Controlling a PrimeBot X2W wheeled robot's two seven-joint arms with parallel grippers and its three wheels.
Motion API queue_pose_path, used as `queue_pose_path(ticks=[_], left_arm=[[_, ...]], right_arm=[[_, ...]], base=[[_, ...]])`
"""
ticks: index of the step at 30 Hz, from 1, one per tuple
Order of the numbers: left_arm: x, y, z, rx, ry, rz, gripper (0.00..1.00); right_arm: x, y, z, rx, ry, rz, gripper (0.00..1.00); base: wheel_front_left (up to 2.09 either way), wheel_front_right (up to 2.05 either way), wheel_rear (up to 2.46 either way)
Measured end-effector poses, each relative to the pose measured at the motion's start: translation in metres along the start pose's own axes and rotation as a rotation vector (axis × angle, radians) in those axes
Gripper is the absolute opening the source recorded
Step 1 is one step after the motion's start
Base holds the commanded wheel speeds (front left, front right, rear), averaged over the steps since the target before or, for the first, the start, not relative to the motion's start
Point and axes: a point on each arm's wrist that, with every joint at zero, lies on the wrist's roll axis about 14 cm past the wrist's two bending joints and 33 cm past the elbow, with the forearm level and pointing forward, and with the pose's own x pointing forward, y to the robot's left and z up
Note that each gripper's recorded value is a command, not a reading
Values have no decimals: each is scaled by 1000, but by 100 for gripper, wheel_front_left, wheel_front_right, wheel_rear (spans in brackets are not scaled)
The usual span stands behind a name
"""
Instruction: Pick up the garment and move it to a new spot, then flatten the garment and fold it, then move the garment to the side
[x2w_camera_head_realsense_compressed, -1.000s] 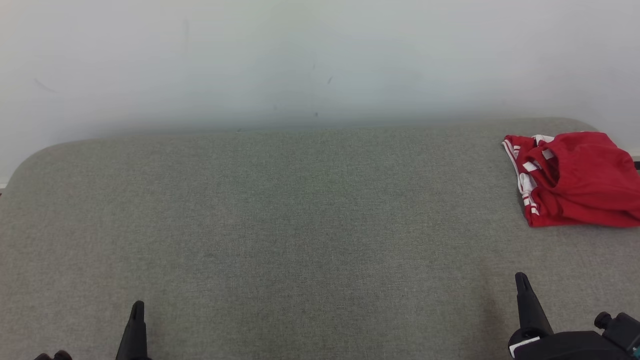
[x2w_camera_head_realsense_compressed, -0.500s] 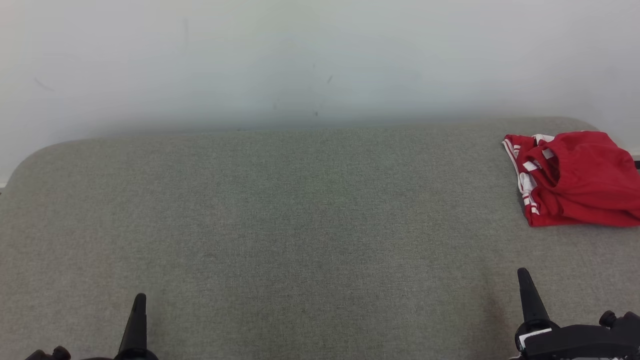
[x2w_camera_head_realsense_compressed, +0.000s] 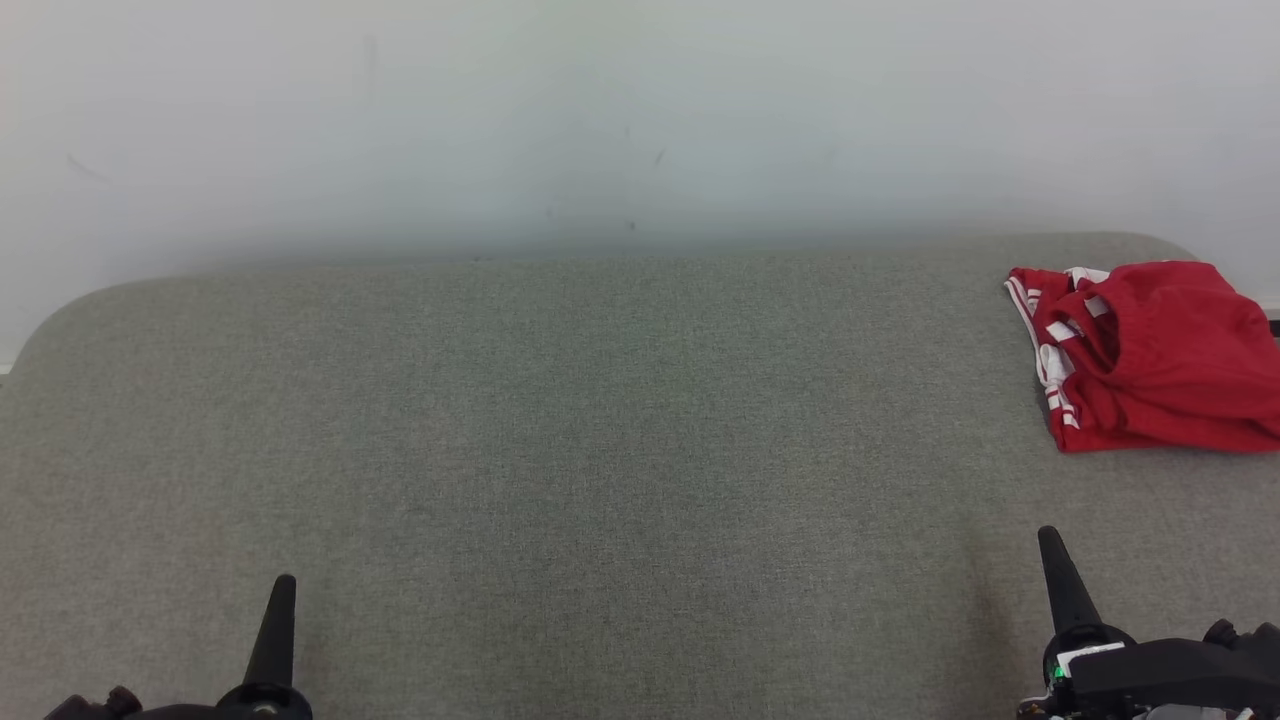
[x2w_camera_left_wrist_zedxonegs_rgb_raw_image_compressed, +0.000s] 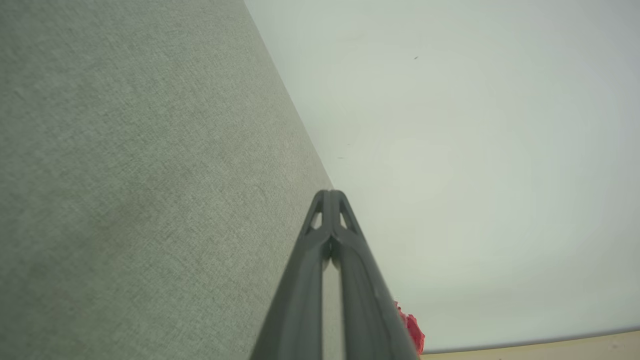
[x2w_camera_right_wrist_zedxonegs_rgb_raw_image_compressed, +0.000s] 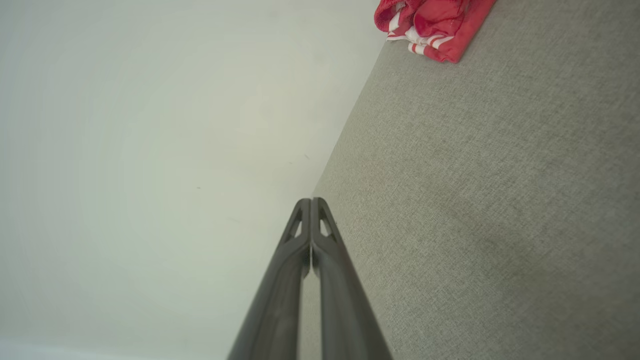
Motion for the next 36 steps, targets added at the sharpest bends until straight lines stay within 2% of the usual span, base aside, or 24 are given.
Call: queue_pose_path(ticks=[15,36], left_arm=[[5,-6,-1,-143,14,-18,0],[11,-15,-2,-291,35,-47,0]], right_arm=[[4,2,3,148,-4,8,0],[8,7,7,302,-7,26,0]], base=[[0,0,0],[0,0,0]])
